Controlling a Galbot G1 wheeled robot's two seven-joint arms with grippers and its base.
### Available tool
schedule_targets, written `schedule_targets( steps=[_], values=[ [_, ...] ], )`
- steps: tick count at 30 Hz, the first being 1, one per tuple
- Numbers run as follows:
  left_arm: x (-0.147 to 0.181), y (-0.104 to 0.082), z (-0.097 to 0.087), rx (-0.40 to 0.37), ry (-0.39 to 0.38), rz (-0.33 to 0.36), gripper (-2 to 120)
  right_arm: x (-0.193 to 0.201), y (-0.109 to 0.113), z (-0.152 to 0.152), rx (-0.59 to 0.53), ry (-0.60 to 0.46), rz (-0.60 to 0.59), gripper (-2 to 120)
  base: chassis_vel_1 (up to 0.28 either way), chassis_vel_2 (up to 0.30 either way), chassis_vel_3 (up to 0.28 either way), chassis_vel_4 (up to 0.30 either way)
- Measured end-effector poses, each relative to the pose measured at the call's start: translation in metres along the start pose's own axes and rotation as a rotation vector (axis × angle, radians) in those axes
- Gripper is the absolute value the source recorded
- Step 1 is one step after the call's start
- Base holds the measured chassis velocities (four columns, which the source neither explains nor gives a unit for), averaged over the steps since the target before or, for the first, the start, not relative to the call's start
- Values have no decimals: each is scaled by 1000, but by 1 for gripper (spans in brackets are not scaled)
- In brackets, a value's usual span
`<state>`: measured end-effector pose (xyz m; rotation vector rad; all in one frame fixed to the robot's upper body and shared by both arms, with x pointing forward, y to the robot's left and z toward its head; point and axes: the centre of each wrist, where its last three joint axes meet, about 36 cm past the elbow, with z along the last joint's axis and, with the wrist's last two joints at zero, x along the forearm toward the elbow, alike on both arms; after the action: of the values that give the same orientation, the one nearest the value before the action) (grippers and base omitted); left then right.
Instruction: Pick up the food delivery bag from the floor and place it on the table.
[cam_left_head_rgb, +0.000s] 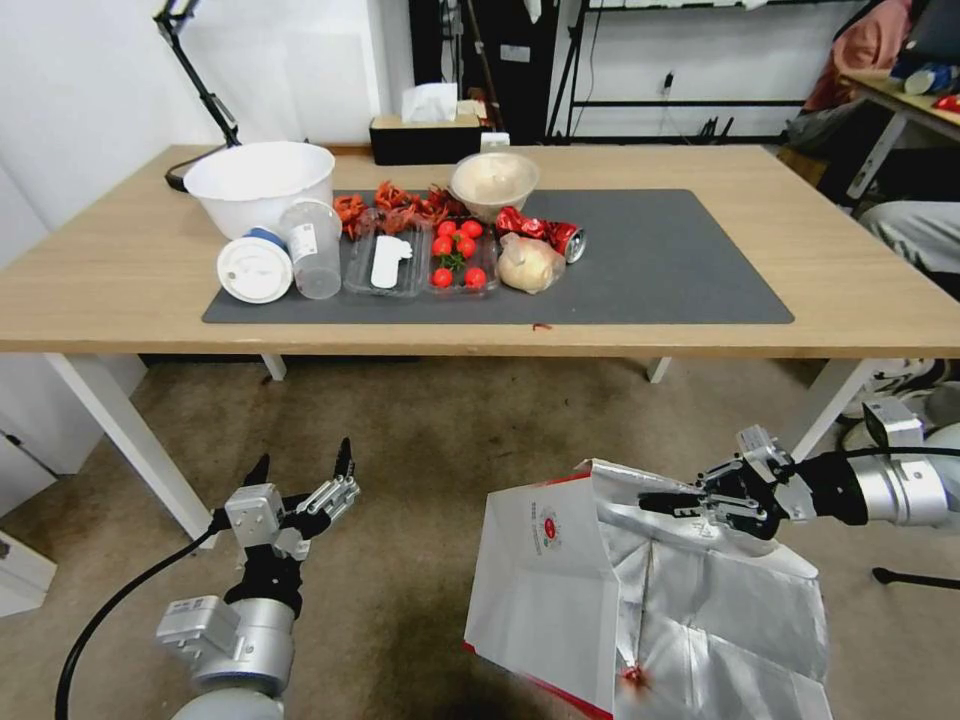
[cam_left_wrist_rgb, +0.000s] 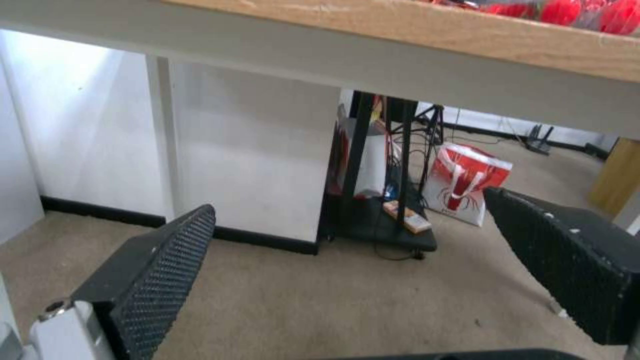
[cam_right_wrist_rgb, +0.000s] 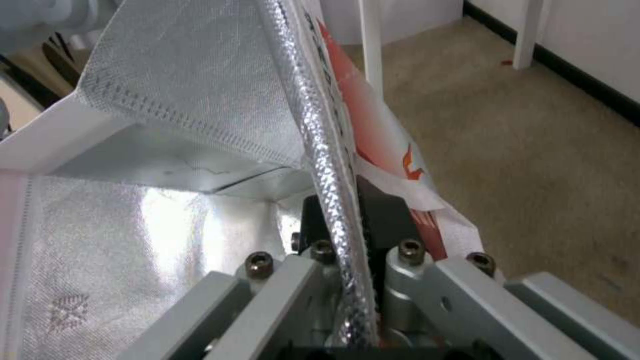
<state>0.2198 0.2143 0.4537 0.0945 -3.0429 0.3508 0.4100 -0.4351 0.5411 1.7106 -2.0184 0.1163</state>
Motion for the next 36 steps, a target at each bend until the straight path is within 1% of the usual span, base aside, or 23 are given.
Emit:
schedule_targets(
  steps=[36],
  values=[
    [1,0,-2,-5,-5,13,100,-1,1,0,6,0,-6,0,0,0,0,0]
  ],
)
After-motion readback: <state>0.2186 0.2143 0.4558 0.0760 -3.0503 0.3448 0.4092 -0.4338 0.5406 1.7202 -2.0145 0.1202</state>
